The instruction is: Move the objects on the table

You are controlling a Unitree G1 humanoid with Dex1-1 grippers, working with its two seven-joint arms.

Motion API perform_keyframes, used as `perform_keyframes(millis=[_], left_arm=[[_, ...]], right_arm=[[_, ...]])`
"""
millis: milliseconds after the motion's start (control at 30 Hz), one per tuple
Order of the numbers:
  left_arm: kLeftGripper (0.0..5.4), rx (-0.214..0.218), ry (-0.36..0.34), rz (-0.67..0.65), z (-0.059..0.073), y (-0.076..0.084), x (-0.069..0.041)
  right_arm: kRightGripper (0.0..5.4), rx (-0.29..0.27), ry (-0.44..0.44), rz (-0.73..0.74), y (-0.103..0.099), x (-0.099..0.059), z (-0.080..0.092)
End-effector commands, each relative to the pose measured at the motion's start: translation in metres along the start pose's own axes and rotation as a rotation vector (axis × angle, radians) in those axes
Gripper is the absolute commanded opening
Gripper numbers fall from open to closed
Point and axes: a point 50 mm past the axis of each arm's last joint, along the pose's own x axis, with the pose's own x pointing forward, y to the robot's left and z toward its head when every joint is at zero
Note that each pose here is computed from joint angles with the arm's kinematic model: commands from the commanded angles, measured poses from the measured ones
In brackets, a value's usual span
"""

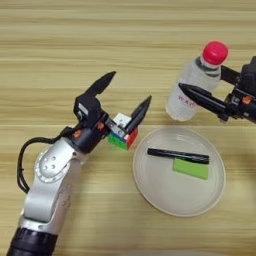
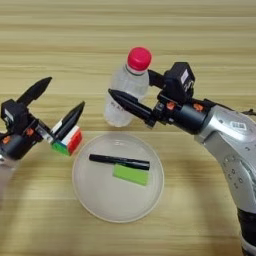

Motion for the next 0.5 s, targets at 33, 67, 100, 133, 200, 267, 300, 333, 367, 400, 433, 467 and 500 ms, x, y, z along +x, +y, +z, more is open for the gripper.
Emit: perform_keyframes(millis=[33, 67, 100, 133, 200, 267, 300, 333, 367, 400, 433, 467, 500], left_arm=[[5.40, -0.089, 0.031, -0.152, 0.013, -0.013, -0.006], [5.40, -0.100, 0.038, -0.174, 0.015, -0.015, -0.007], [5.40, -0.112, 0.046, -0.192, 0.016, -0.017, -0.008], [5.40, -0.134, 0.051, -0.217, 0.017, -0.020, -0.009], [5.40, -0.159, 0.058, -0.255, 0.018, -0.024, -0.012], [5.40, -0.170, 0.065, -0.284, 0.019, -0.027, -0.012], [5.40, -0.170, 0.071, -0.296, 0.019, -0.028, -0.012], [5.40, -0.164, 0.081, -0.313, 0.018, -0.030, -0.011], [5.40, -0.160, 0.090, -0.328, 0.018, -0.031, -0.011], [5.40, -0.159, 0.096, -0.343, 0.017, -0.032, -0.011], [5.40, -0.160, 0.101, -0.359, 0.017, -0.034, -0.010], [5.40, -0.160, 0.106, -0.376, 0.017, -0.035, -0.010], [5.40, -0.160, 0.112, -0.392, 0.016, -0.037, -0.009]], right_arm=[[3.23, -0.035, -0.023, 0.087, 0.011, -0.001, 0.007], [3.23, -0.037, -0.020, 0.104, 0.013, -0.002, 0.006], [3.23, -0.038, -0.017, 0.118, 0.015, -0.003, 0.006], [3.23, -0.039, -0.014, 0.133, 0.017, -0.004, 0.006], [3.23, -0.038, -0.009, 0.158, 0.019, -0.006, 0.005], [3.23, -0.033, -0.003, 0.178, 0.021, -0.007, 0.004], [3.23, -0.030, -0.001, 0.184, 0.022, -0.007, 0.003], [3.21, -0.024, -0.001, 0.198, 0.024, -0.008, 0.002], [3.21, -0.018, -0.004, 0.211, 0.026, -0.008, 0.002], [3.21, -0.013, -0.007, 0.222, 0.028, -0.008, 0.003], [3.20, -0.010, -0.010, 0.233, 0.029, -0.009, 0.003], [3.20, -0.007, -0.014, 0.243, 0.031, -0.009, 0.003], [3.20, -0.003, -0.017, 0.252, 0.032, -0.009, 0.004]])
